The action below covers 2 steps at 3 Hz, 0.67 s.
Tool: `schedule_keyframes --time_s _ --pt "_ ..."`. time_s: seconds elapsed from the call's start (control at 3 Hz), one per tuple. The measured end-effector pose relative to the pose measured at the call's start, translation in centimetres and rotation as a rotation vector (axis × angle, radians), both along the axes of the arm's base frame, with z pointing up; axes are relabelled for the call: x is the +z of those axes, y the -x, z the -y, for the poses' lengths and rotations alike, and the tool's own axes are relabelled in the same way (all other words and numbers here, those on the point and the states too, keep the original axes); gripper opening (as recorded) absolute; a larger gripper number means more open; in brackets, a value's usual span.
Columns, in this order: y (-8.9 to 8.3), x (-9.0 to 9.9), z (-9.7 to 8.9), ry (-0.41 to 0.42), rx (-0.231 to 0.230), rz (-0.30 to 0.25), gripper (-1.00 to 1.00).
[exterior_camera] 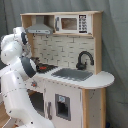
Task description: Play with the kitchen
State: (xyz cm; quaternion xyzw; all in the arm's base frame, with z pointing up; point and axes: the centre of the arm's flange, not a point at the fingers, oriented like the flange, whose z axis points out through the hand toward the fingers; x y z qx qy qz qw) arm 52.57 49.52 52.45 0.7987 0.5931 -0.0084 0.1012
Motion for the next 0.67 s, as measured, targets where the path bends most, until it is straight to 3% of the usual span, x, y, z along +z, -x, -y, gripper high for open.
schedule_keyframes --time_s 0.67 --pt "2.0 5.3 4.2 0.008 -0.086 -0.101 -1.0"
